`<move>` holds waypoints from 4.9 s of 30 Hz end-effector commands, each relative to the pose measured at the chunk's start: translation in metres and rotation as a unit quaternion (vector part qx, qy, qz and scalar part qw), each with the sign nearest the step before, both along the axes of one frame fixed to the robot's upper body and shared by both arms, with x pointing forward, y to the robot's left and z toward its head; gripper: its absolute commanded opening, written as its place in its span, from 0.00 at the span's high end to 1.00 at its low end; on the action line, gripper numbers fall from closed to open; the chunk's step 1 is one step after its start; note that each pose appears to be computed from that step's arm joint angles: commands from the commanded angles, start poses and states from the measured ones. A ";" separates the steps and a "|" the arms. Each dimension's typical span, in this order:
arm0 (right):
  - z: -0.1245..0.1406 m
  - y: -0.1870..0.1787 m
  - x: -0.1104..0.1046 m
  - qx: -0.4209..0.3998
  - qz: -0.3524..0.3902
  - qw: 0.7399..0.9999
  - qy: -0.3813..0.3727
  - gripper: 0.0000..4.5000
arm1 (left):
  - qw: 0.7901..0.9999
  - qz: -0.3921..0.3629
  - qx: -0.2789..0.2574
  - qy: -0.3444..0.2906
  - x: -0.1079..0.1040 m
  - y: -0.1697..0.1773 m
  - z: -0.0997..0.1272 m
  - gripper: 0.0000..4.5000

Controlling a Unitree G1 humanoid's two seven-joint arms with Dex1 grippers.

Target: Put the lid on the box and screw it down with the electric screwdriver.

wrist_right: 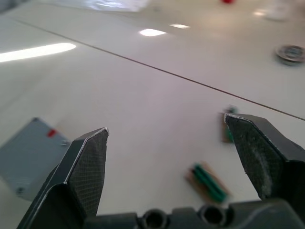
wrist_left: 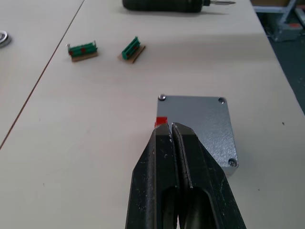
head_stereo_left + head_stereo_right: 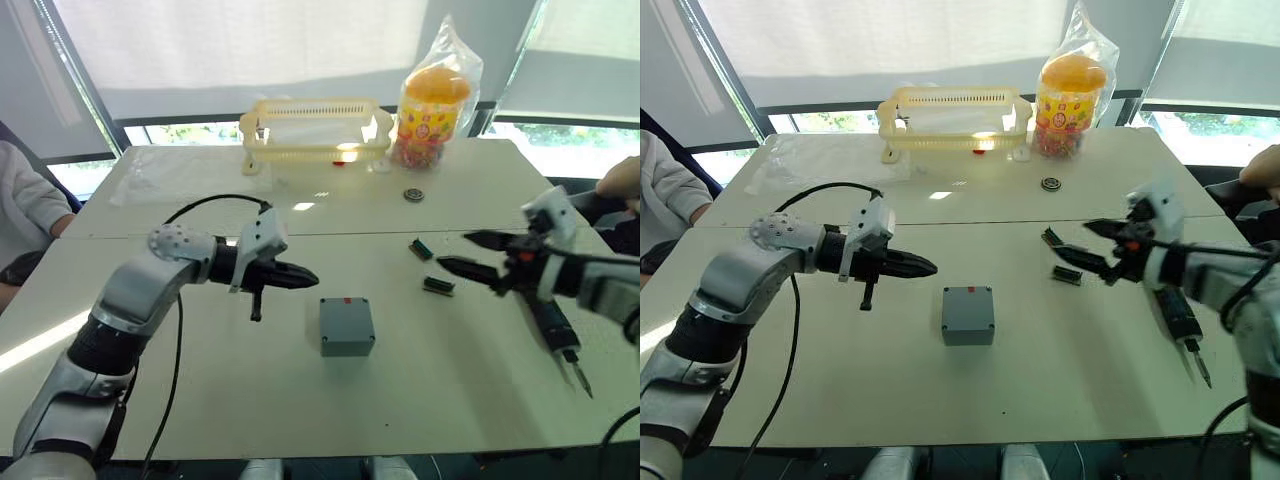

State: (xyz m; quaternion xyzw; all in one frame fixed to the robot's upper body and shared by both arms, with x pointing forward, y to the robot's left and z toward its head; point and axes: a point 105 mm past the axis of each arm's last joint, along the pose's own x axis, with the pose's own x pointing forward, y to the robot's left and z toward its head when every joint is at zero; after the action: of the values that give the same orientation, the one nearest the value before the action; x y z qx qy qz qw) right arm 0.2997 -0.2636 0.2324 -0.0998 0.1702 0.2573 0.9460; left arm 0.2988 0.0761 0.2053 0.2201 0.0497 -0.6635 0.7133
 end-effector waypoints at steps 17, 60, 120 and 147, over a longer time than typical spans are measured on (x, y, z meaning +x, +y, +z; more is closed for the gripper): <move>-0.054 -0.108 -0.030 -0.074 -0.149 0.923 0.348 0.04 | 0.995 -0.093 -0.013 -0.026 -0.034 -0.042 -0.015 1.00; -0.028 -0.133 -0.001 0.130 -0.410 0.891 0.143 0.61 | 0.999 -0.030 0.013 0.002 0.008 -0.009 -0.021 1.00; -0.024 0.161 -0.019 0.239 0.073 0.927 -0.278 0.61 | 0.993 -0.050 0.106 -0.001 0.015 -0.029 -0.074 1.00; -0.015 0.170 -0.026 0.245 0.086 0.923 -0.285 0.61 | 0.993 -0.049 0.105 -0.001 0.016 -0.031 -0.076 1.00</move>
State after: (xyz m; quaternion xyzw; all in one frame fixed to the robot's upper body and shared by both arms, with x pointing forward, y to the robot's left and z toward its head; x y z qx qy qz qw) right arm 0.2844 -0.0982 0.1983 0.0579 -0.1402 0.3188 0.9356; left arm 0.3141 0.0409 0.1445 0.2916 0.0767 -0.6944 0.6534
